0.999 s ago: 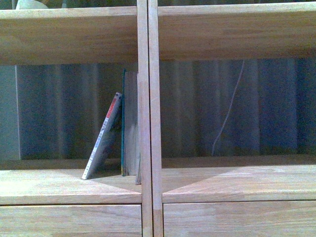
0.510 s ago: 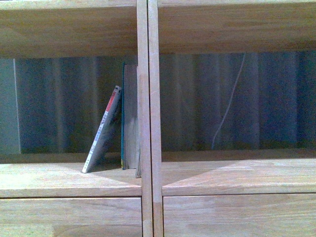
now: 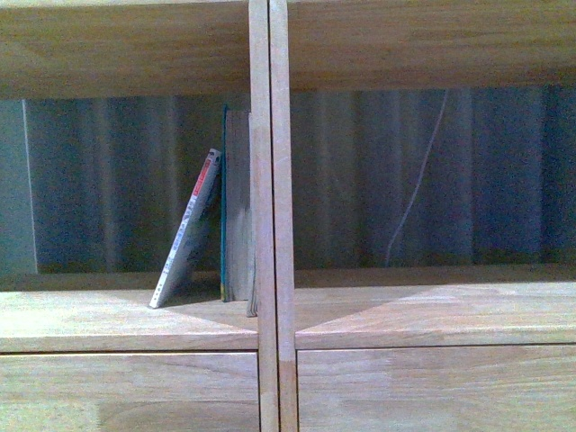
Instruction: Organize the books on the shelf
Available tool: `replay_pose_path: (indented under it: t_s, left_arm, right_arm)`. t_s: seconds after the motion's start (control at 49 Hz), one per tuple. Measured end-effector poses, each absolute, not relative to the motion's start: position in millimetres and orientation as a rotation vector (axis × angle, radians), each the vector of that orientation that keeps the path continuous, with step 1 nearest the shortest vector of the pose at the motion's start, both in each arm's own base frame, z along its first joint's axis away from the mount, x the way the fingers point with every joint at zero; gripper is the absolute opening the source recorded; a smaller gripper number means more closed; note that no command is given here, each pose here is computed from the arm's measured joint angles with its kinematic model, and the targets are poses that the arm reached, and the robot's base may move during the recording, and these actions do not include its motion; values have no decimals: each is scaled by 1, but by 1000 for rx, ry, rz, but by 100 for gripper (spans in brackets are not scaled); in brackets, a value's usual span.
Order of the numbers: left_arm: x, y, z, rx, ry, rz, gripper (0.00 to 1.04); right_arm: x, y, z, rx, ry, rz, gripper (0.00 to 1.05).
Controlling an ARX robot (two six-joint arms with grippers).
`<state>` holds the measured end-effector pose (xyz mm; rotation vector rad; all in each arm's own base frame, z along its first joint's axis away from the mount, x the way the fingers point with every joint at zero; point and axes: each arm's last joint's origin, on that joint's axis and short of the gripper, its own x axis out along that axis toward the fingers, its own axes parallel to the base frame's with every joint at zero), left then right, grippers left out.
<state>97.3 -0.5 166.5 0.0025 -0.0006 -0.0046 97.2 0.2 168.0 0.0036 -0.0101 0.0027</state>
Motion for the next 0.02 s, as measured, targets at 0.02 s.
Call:
replay_pose_path:
  t_s: [0.02]
  left_arm:
    - [97,0,167,2,-1,-5,97]
  right_arm:
    - [97,0,168,4,-10,3,98]
